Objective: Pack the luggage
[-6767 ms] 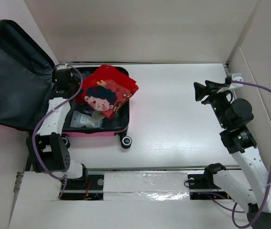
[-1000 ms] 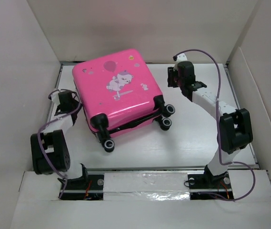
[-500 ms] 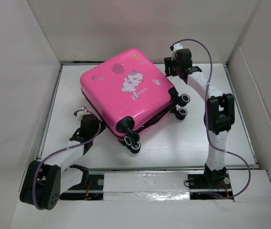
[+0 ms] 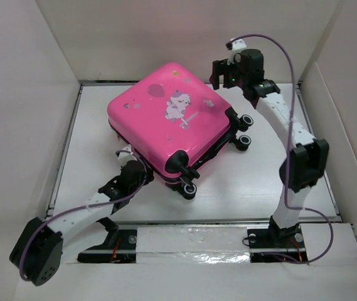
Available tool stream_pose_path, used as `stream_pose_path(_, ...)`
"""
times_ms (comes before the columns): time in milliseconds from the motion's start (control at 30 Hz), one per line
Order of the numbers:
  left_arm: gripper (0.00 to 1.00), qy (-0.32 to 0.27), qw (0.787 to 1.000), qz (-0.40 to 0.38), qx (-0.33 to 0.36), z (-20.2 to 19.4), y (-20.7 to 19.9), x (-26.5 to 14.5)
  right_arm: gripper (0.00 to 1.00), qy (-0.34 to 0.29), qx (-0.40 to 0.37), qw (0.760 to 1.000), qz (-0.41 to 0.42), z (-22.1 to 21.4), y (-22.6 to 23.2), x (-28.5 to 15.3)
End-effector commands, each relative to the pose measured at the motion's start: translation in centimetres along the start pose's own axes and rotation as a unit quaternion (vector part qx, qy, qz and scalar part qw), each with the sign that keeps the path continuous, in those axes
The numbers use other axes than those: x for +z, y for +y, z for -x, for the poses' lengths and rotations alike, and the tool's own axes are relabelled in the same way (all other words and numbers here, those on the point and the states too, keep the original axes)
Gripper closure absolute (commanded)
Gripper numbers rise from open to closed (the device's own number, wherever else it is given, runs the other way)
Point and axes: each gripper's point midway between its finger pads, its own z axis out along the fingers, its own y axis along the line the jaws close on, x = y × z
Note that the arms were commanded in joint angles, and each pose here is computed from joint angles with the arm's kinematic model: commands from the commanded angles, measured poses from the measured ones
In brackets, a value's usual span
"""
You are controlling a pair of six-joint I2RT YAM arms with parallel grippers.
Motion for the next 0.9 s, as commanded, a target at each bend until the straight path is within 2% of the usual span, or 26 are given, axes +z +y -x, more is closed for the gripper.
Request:
stream_pose_path(0, 0.65, -0.1, 0.989, -0.103, -0.031, 7.2, -6.0, -3.7, 0.14, -0.1, 0.001, 0.995, -0.02, 7.1, -1.9, -7.9)
stream_pose_path(33, 0.64, -0.119, 0.986, -0.107, -0.04, 8.5, -5.8, -5.2, 0.21, -0.11, 0.0, 0.994, -0.023, 7.1, -1.8, -9.3)
stream_pose_path(67, 0.63, -0.136, 0.984, -0.104, -0.046, 9.4, -5.5, -6.0, 0.32, -0.146, 0.003, 0.989, -0.025, 8.1, -1.7, -10.9)
stream_pose_path(100, 0.63, -0.166, 0.98, -0.097, -0.06, 10.8, -5.2, -6.8, 0.51, -0.153, 0.014, 0.988, -0.029, 6.3, -1.4, -13.6)
stream_pose_path(133, 0.61, -0.196, 0.97, -0.116, -0.085, 12.5, -5.7, -8.3, 0.85, -0.165, 0.027, 0.986, -0.024, 5.4, -0.7, -14.9)
stream_pose_path(200, 0.6, -0.235, 0.953, -0.151, -0.114, 15.3, -7.3, -10.1, 0.98, -0.2, 0.064, 0.977, -0.035, 2.7, -0.2, -17.8)
stream_pose_path(233, 0.6, -0.237, 0.951, -0.161, -0.113, 15.9, -8.4, -10.0, 1.0, -0.205, 0.076, 0.976, -0.024, 1.6, 0.9, -18.4)
stream_pose_path(267, 0.6, -0.261, 0.938, -0.188, -0.127, 18.6, -10.4, -11.8, 1.0, -0.219, 0.091, 0.971, -0.026, 1.0, 1.2, -19.0)
stream_pose_path(300, 0.6, -0.272, 0.936, -0.182, -0.128, 19.9, -11.1, -12.1, 1.0, -0.213, 0.095, 0.972, -0.032, -0.4, 1.4, -19.3)
stream_pose_path(333, 0.6, -0.269, 0.943, -0.163, -0.111, 20.3, -11.7, -10.9, 1.0, -0.198, 0.096, 0.975, -0.036, -2.4, 1.6, -19.5)
stream_pose_path(367, 0.58, -0.299, 0.93, -0.173, -0.122, 23.3, -13.1, -12.4, 1.0, -0.184, 0.093, 0.978, -0.032, -3.5, 2.4, -19.5)
stream_pose_path(433, 0.56, -0.308, 0.928, -0.167, -0.125, 25.5, -14.1, -11.1, 1.0, -0.155, 0.087, 0.983, -0.053, -6.4, 2.2, -19.5)
stream_pose_path(467, 0.5, -0.334, 0.917, -0.171, -0.136, 28.7, -13.9, -11.7, 1.0, -0.146, 0.091, 0.984, -0.054, -7.4, 2.3, -19.5)
stream_pose_path(500, 0.48, -0.328, 0.915, -0.194, -0.129, 29.6, -14.9, -11.4, 1.0, -0.141, 0.094, 0.984, -0.057, -8.2, 2.2, -19.5)
stream_pose_path(533, 0.47, -0.313, 0.924, -0.18, -0.127, 30.0, -14.7, -8.9, 0.99, -0.138, 0.098, 0.984, -0.057, -9.0, 2.3, -19.4)
stream_pose_path(567, 0.45, -0.319, 0.919, -0.192, -0.133, 32.2, -15.4, -9.2, 0.99, -0.125, 0.103, 0.985, -0.058, -10.8, 2.2, -18.9)
stream_pose_path(600, 0.43, -0.326, 0.92, -0.174, -0.133, 34.3, -14.0, -7.9, 0.98, -0.127, 0.11, 0.984, -0.056, -11.2, 2.3, -18.6)
stream_pose_path(633, 0.43, -0.282, 0.938, -0.164, -0.121, 33.9, -13.7, -3.9, 0.98, -0.118, 0.112, 0.985, -0.057, -11.9, 2.3, -18.3)
stream_pose_path(700, 0.43, -0.259, 0.944, -0.17, -0.112, 36.9, -13.8, -2.7, 0.97, -0.088, 0.109, 0.989, -0.054, -13.8, 2.7, -17.2)
stream_pose_path(733, 0.43, -0.24, 0.954, -0.136, -0.118, 37.8, -10.8, 0.7, 0.97, -0.078, 0.109, 0.989, -0.058, -14.3, 2.6, -16.8)
stream_pose_path(800, 0.42, -0.239, 0.954, -0.125, -0.131, 40.5, -8.9, 2.0, 0.97, -0.055, 0.107, 0.991, -0.066, -15.7, 2.4, -16.0)
stream_pose_path(833, 0.42, -0.206, 0.963, -0.103, -0.139, 40.1, -6.1, 5.1, 0.97, -0.052, 0.107, 0.99, -0.07, -15.9, 2.3, -15.8)
stream_pose_path(867, 0.42, -0.214, 0.962, -0.101, -0.139, 42.2, -5.8, 5.1, 0.97, -0.051, 0.108, 0.99, -0.077, -16.1, 2.0, -15.5)
